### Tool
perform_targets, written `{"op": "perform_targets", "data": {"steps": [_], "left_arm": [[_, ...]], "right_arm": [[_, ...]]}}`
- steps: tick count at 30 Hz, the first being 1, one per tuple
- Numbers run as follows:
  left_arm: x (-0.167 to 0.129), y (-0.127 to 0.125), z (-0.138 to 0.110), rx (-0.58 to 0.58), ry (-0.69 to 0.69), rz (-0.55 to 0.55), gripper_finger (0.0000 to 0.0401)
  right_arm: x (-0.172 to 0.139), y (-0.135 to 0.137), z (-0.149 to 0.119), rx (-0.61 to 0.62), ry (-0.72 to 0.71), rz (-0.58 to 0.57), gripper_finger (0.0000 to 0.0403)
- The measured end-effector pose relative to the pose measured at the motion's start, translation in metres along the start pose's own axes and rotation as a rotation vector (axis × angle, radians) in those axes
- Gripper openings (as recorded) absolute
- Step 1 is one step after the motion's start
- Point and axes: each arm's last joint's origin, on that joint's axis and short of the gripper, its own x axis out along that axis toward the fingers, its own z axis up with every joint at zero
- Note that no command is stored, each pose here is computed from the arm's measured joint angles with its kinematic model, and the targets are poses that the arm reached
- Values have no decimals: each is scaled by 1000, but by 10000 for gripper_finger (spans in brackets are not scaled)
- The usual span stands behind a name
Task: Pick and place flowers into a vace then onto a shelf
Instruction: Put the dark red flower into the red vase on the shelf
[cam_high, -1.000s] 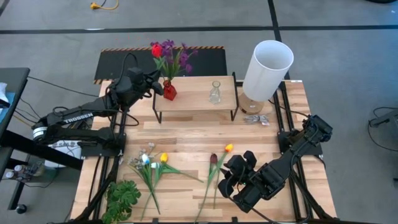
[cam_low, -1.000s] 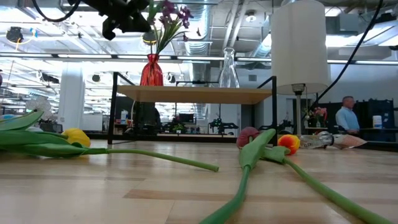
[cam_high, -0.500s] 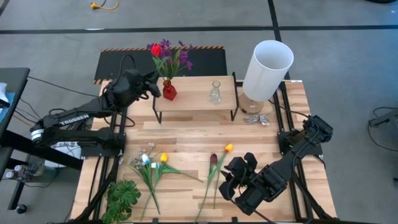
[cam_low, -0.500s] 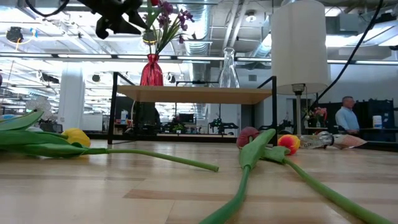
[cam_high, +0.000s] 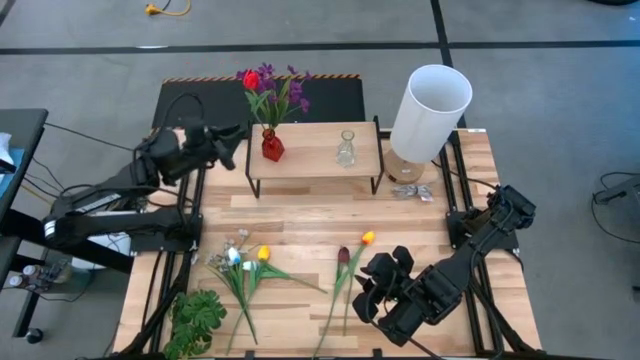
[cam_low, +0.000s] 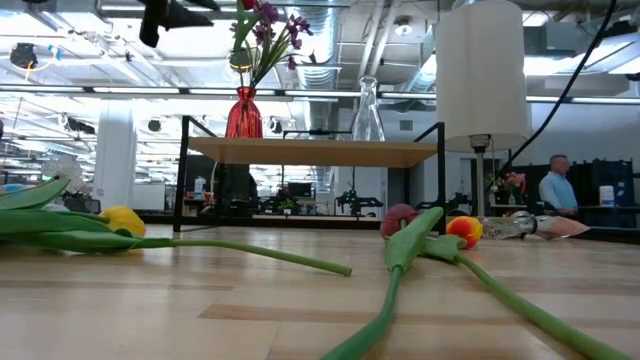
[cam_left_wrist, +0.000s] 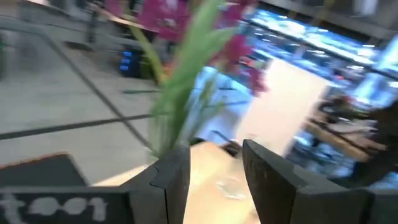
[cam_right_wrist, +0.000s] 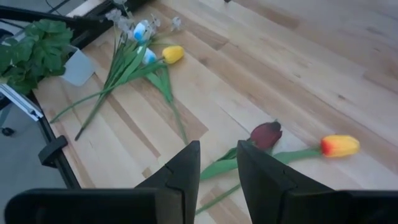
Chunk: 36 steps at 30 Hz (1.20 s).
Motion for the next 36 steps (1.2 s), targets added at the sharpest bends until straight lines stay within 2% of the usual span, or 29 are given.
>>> {"op": "perform_targets", "data": {"steps": [4, 8, 12, 15, 20, 29, 36], "left_arm": [[-16, -8, 3, -29, 21, -175, 135], [-28, -18, 3, -36, 93, -420, 135], [-36, -27, -4, -45, 242, -678, 135], [-41, -32, -13, -47, 367, -780, 135], [-43, -39, -30, -25, 523, -788, 135], [-41, -60, -52, -4, 645, -769, 135], [-42, -77, -70, 32, 708, -739, 135]], "right_arm": [[4, -1, 3, 14, 44, -2, 98], [10, -2, 8, 38, 93, -1, 98], [16, -1, 14, 77, 147, 20, 98], [19, 1, 17, 120, 201, 48, 98], [24, 0, 20, 250, 304, 45, 98], [15, 2, 9, 505, 411, -2, 98], [12, 0, 5, 508, 410, -30, 98]]}}
